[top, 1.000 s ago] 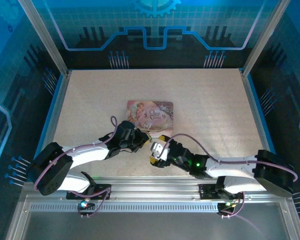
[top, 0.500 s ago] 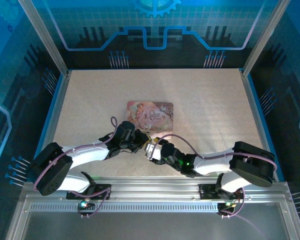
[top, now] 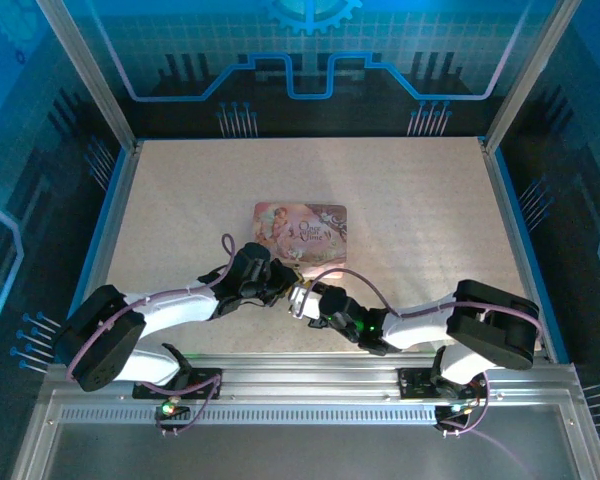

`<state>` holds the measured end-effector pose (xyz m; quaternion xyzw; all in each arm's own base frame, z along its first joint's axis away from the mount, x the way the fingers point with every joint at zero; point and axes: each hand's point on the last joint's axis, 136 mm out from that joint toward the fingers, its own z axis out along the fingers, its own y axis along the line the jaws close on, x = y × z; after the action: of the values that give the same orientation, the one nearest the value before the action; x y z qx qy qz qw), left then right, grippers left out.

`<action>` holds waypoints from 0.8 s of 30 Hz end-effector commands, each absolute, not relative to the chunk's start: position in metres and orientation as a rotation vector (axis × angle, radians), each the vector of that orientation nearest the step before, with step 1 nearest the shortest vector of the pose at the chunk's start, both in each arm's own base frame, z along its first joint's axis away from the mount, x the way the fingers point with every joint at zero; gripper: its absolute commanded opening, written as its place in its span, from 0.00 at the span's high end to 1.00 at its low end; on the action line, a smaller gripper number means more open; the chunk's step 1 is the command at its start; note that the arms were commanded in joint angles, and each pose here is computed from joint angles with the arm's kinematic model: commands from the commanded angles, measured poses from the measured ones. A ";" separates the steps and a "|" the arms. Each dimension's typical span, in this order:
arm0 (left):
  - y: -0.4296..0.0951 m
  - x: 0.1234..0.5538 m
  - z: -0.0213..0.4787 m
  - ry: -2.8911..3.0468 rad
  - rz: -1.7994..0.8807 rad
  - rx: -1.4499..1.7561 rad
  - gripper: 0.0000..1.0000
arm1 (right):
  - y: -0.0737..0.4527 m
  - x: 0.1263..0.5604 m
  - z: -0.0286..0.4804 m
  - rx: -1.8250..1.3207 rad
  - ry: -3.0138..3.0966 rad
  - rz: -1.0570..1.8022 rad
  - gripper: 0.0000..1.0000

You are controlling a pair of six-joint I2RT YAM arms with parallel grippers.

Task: Unlock a padlock with a key

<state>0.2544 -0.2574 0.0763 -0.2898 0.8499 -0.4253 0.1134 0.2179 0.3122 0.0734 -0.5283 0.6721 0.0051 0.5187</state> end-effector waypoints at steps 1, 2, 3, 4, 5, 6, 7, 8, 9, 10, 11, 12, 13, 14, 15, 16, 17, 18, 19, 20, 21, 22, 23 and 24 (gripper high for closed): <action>-0.270 0.262 0.101 2.435 -1.337 -0.803 1.00 | 0.319 0.231 0.093 -1.176 1.588 0.021 0.68; -0.270 0.262 0.101 2.435 -1.338 -0.802 1.00 | 0.319 0.232 0.093 -1.170 1.589 0.020 0.69; -0.271 0.261 0.101 2.435 -1.340 -0.798 1.00 | 0.319 0.233 0.093 -1.165 1.592 0.020 0.70; -0.271 0.261 0.100 2.439 -1.337 -0.799 1.00 | 0.319 0.234 0.093 -1.163 1.593 0.022 0.70; -0.271 0.261 0.100 2.439 -1.339 -0.798 1.00 | 0.318 0.235 0.094 -1.157 1.594 0.021 0.70; -0.271 0.261 0.100 2.439 -1.339 -0.799 1.00 | 0.318 0.235 0.094 -1.155 1.594 0.020 0.70; -0.271 0.261 0.100 2.440 -1.340 -0.799 1.00 | 0.317 0.236 0.094 -1.152 1.595 0.017 0.70; -0.271 0.261 0.100 2.439 -1.341 -0.801 1.00 | 0.317 0.237 0.094 -1.151 1.596 0.017 0.71; -0.271 0.262 0.100 2.438 -1.341 -0.801 1.00 | 0.317 0.238 0.094 -1.148 1.597 0.016 0.71; -0.272 0.261 0.100 2.439 -1.344 -0.801 1.00 | 0.316 0.238 0.094 -1.146 1.600 0.016 0.71; -0.272 0.262 0.099 2.439 -1.344 -0.802 1.00 | 0.316 0.239 0.093 -1.143 1.602 0.014 0.73; -0.273 0.261 0.100 2.441 -1.346 -0.798 1.00 | 0.315 0.240 0.093 -1.140 1.604 0.014 0.75; -0.273 0.261 0.100 2.439 -1.347 -0.797 1.00 | 0.315 0.240 0.093 -1.138 1.605 0.016 0.75; -0.274 0.261 0.100 2.442 -1.349 -0.794 1.00 | 0.315 0.240 0.093 -1.138 1.607 0.014 0.75; -0.273 0.261 0.099 2.442 -1.347 -0.795 1.00 | 0.315 0.241 0.093 -1.133 1.608 0.013 0.77; -0.273 0.261 0.099 2.441 -1.348 -0.798 1.00 | 0.315 0.241 0.092 -1.134 1.609 0.012 0.78; -0.273 0.261 0.099 2.443 -1.346 -0.797 1.00 | 0.314 0.242 0.091 -1.131 1.612 0.012 0.80; -0.274 0.261 0.099 2.442 -1.348 -0.797 1.00 | 0.314 0.242 0.090 -1.129 1.613 0.012 0.81; -0.274 0.261 0.099 2.443 -1.349 -0.800 1.00 | 0.315 0.242 0.091 -1.125 1.614 0.016 0.82; -0.274 0.261 0.099 2.444 -1.350 -0.796 1.00 | 0.315 0.242 0.091 -1.123 1.615 0.017 0.85; -0.274 0.261 0.099 2.442 -1.352 -0.800 1.00 | 0.315 0.242 0.091 -1.120 1.617 0.019 0.87; -0.275 0.261 0.099 2.443 -1.354 -0.799 1.00 | 0.315 0.242 0.090 -1.119 1.618 0.022 0.90; -0.275 0.262 0.099 2.442 -1.354 -0.800 1.00 | 0.316 0.242 0.090 -1.117 1.619 0.026 0.92; -0.276 0.261 0.099 2.443 -1.358 -0.797 1.00 | 0.316 0.242 0.090 -1.115 1.621 0.029 0.93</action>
<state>0.2546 -0.2600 0.0767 -0.2881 0.8487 -0.4288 0.1136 0.2317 0.3102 0.0758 -0.5011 0.6841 0.0041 0.5300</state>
